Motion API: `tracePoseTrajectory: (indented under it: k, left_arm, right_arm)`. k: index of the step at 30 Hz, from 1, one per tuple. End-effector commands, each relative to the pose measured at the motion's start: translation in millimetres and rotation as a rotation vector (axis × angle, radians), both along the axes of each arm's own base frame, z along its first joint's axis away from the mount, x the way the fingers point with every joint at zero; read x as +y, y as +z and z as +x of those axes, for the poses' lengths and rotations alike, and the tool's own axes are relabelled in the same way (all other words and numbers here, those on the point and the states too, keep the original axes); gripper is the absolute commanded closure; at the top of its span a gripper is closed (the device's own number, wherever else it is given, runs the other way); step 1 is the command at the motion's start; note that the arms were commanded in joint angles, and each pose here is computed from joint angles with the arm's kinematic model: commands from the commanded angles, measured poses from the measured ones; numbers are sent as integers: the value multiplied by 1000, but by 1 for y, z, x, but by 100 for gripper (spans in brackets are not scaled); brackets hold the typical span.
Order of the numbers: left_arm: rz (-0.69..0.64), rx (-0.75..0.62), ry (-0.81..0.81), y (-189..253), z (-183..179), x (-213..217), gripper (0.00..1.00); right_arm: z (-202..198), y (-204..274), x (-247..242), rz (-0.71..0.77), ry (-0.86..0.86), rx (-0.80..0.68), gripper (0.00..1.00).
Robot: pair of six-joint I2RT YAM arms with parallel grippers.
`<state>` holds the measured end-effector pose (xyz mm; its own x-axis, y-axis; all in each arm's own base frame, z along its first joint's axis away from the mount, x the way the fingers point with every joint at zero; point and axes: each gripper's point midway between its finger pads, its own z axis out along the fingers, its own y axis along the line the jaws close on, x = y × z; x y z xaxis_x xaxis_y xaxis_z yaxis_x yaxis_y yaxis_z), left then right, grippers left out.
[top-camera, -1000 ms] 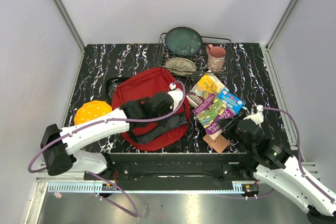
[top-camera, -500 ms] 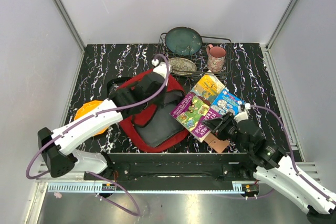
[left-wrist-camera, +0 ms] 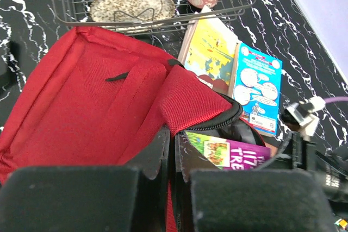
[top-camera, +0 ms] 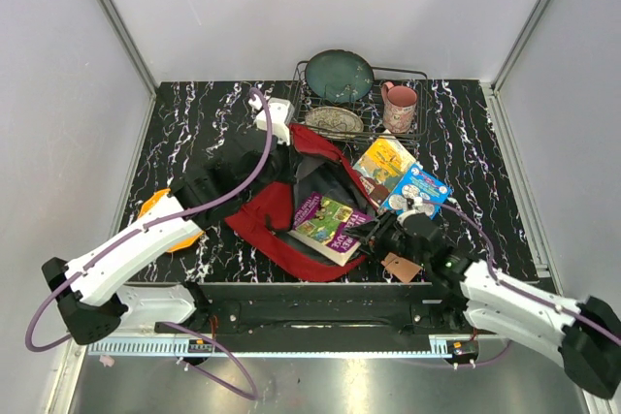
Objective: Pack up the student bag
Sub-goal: Place the book in the student bag.
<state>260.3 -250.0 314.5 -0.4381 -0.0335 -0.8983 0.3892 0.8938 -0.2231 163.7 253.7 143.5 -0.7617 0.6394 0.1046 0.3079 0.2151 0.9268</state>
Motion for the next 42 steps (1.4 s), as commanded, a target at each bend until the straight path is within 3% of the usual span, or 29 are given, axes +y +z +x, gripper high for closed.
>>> tracePoseTrajectory:
  k: [1,5,15,23,29,34,39,42]
  left_arm:
    - [-119,-56,-53,24,1,-21,100]
    - [-109,-38,-62,14,-2,-21,100]
    - [-116,-62,-63,15,-13,-5,100]
    - [-131,-108,-50,29,-15,5,100]
    - [-109,-128,-48,32,-14,11,100]
    - [-125,-117,-122,34,-23,6,100]
    - [-136,-107,-97,32,-20,14,100]
    - [-141,-92,-89,27,-19,17,100]
  right_arm:
    - [22,96,30,274,24,-230,100]
    - [47,90,54,206,38,-276,100]
    - [82,94,99,266,75,-358,100]
    - [144,64,138,201,-26,-377,100]
    - [157,45,170,111,-94,-403,95]
    - [170,16,177,20,-108,-365,89]
    - [177,2,180,8,-153,-353,84]
    - [176,-9,186,-29,-125,-334,70]
